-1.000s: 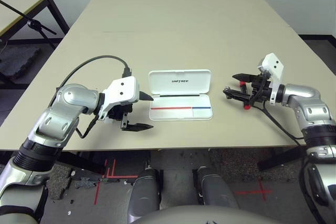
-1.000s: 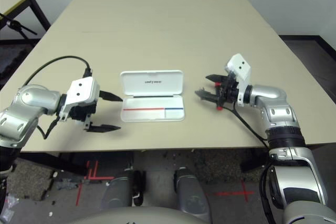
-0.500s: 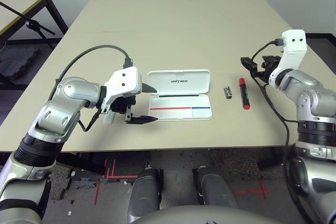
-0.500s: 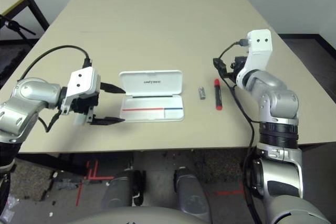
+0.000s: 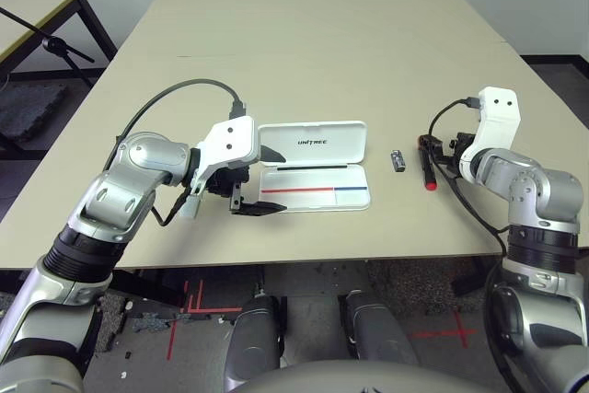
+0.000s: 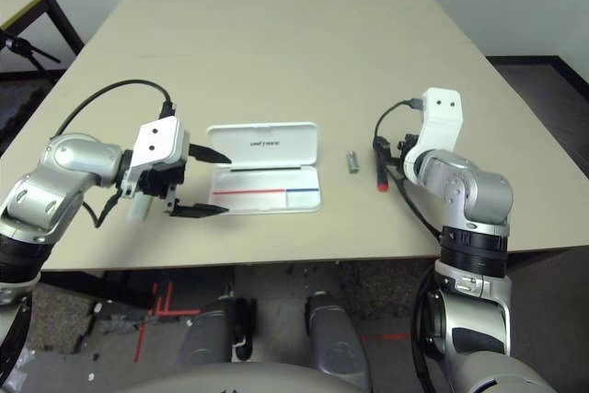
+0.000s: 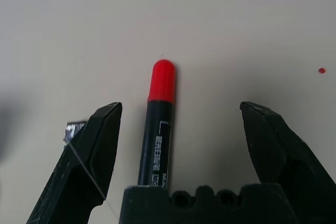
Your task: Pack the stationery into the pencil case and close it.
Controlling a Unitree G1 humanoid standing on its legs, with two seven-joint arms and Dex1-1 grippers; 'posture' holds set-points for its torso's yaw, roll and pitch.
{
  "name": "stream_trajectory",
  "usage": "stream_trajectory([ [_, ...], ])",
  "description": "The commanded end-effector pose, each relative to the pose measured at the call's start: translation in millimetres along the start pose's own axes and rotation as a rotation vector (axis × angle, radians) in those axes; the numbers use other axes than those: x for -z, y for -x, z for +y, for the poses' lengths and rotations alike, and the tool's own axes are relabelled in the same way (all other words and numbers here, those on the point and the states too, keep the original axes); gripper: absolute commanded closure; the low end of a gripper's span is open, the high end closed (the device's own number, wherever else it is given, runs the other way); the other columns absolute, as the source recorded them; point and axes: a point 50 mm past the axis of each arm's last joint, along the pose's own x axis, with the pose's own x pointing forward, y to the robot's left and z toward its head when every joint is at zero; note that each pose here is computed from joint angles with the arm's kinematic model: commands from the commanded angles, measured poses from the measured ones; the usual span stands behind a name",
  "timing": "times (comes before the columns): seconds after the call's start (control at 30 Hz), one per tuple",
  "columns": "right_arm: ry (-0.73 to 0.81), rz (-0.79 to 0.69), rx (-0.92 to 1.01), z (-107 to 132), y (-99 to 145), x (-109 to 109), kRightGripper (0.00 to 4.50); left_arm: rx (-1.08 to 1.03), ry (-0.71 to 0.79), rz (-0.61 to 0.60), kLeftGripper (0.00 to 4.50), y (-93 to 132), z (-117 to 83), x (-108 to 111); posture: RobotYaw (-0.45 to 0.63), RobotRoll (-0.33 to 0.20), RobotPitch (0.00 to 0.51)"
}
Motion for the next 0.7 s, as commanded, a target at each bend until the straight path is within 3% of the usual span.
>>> stream_trajectory([
  [0.03, 0.014, 0.059, -0.018, -1.3, -1.4, 9.8, 0.0, 0.011, 0.01, 0.016, 0.02, -3.8, -2.6, 7.3, -0.17, 0.0, 0.083],
  [0.57, 0.002, 0.136, -0.01, -7.2, -10.2, 23.1, 0.0, 0.007, 0.022, 0.029, 0.02, -5.1, -8.4, 30.5, -0.15, 0.0, 0.083],
  [0.7, -0.005, 0.134, 0.0, -10.5, -9.9, 22.2, 0.97, 0.01, 0.02, 0.03, 0.0, -6.6, -9.6, 35.4, -0.16, 0.0, 0.081],
])
